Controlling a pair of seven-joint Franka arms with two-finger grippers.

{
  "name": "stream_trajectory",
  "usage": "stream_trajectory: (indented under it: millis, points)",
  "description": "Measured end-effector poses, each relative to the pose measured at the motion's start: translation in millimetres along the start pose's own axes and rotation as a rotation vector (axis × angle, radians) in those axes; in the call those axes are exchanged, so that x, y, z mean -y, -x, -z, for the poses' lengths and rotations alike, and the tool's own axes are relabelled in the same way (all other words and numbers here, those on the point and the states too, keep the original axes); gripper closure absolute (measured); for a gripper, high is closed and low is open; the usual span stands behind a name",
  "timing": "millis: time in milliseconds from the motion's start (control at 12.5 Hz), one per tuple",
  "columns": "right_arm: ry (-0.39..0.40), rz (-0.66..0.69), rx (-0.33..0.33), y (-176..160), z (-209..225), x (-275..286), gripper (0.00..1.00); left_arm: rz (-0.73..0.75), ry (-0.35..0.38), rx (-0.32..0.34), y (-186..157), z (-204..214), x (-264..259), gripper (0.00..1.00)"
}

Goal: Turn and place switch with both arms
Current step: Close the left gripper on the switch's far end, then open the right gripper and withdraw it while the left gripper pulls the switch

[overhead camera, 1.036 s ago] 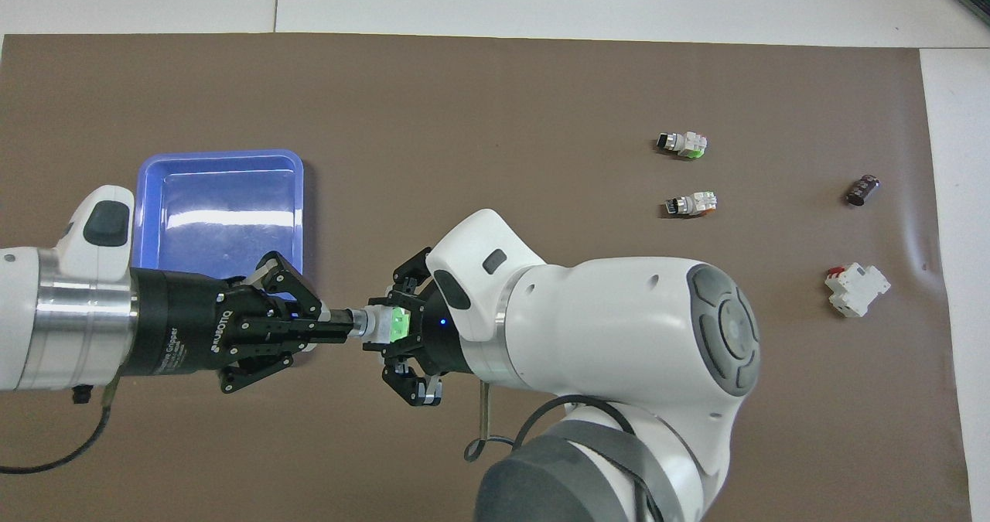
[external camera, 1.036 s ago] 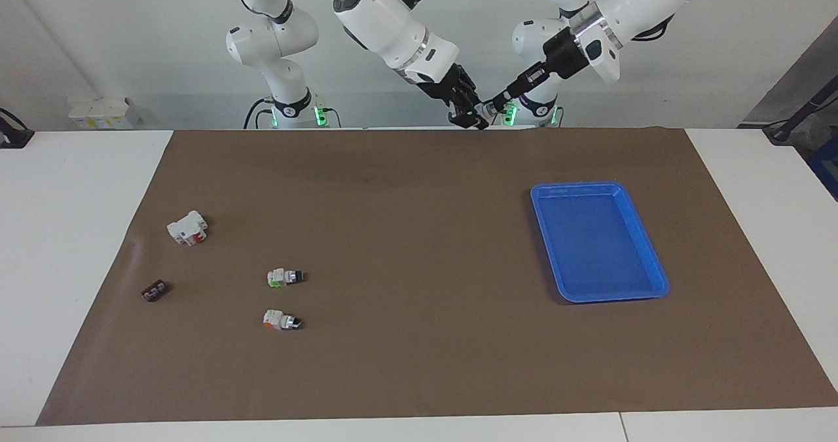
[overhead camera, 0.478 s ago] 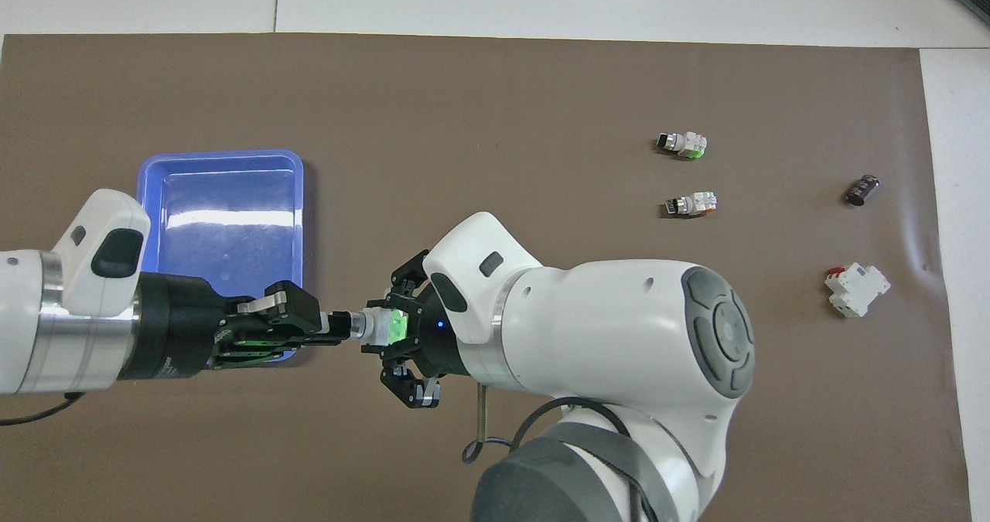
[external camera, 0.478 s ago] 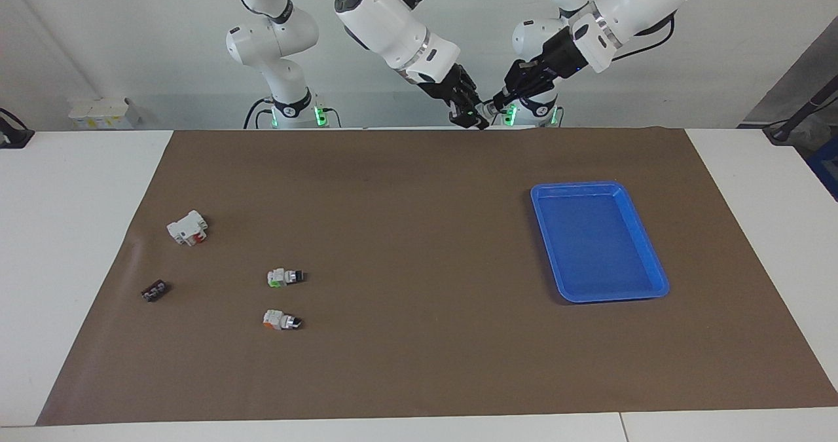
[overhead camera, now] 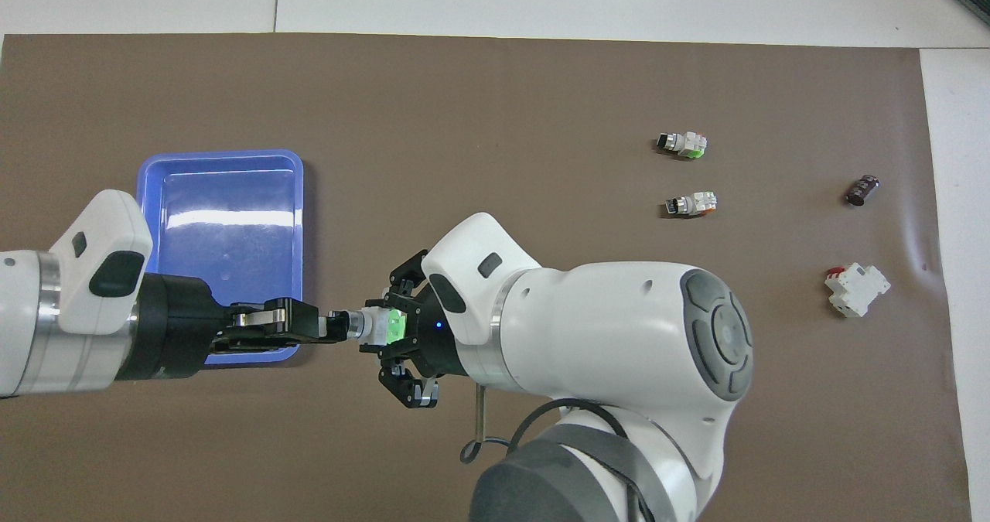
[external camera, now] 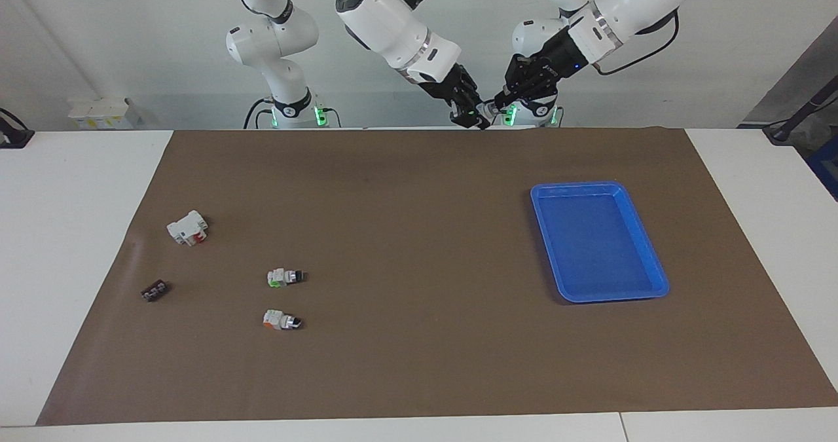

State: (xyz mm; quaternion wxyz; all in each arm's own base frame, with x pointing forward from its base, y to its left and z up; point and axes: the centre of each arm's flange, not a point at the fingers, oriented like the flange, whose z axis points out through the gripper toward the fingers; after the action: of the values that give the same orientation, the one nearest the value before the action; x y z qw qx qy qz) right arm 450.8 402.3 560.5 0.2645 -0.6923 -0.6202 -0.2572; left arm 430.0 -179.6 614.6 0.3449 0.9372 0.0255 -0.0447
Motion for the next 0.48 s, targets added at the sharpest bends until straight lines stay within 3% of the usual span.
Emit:
stream_trajectory:
  millis: [478]
  points:
    - [0.001, -0.002, -0.001, -0.3, -0.1, 0.2, 0.59, -0.076, 0.0, 0.001, -0.1, 0.4, 0.5, 0.89]
